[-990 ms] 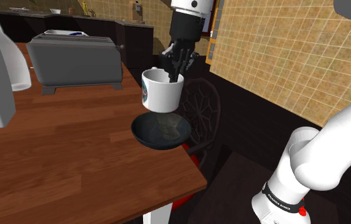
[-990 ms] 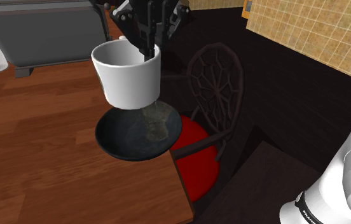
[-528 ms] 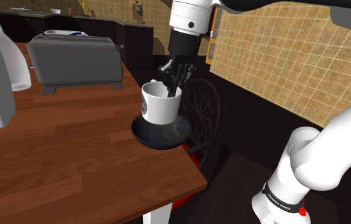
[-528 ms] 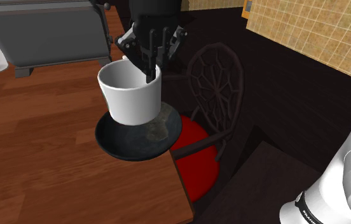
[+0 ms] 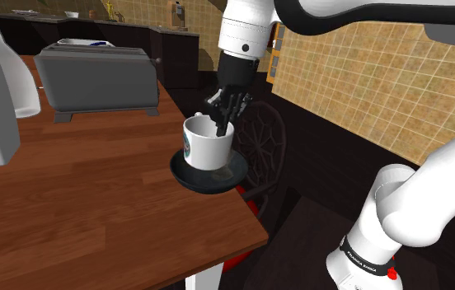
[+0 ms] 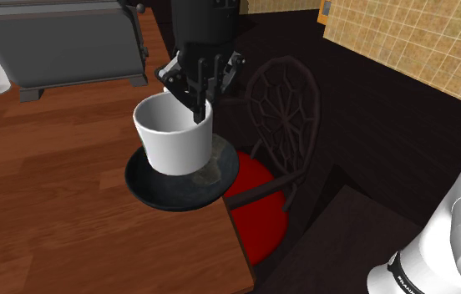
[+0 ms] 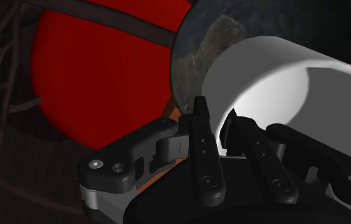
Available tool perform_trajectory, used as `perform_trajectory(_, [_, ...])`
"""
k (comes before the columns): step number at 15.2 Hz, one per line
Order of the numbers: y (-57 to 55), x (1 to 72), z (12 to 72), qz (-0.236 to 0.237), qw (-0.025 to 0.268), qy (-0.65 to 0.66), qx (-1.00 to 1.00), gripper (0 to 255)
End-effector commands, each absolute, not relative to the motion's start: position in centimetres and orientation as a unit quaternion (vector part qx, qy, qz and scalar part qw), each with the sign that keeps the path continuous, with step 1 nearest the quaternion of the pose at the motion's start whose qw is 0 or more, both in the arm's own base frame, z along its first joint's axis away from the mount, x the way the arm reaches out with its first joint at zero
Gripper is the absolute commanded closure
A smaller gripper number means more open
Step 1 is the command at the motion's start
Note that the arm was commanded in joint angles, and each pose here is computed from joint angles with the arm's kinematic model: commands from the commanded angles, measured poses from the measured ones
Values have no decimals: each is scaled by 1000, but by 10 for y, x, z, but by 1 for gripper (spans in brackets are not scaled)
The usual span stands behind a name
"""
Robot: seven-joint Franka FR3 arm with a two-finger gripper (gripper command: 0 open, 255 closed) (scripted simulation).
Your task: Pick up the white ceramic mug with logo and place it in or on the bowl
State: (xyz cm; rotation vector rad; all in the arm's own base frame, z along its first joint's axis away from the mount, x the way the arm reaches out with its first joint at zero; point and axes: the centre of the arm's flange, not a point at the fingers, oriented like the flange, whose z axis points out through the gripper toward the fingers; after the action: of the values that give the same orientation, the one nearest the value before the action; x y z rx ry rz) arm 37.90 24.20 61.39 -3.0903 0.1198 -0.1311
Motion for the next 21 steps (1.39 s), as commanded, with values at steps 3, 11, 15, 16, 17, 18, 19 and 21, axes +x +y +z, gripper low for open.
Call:
perform_trajectory(3, [242, 379, 614, -42, 23, 39, -998, 255])
perform_trajectory(11, [241, 377, 640, -42, 23, 39, -998, 0])
perform_trajectory(15, [240, 375, 664, -42, 23, 39, -998, 0])
perform_trajectory(16, [240, 375, 664, -42, 23, 39, -998, 0])
perform_trajectory(17, [240, 375, 664, -42, 23, 39, -998, 0])
perform_trajectory(18, [240, 375, 664, -42, 23, 39, -998, 0])
perform_trajectory(19, [240, 375, 664, -42, 23, 39, -998, 0])
perform_trajectory(21, [240, 375, 664, -42, 23, 39, -998, 0])
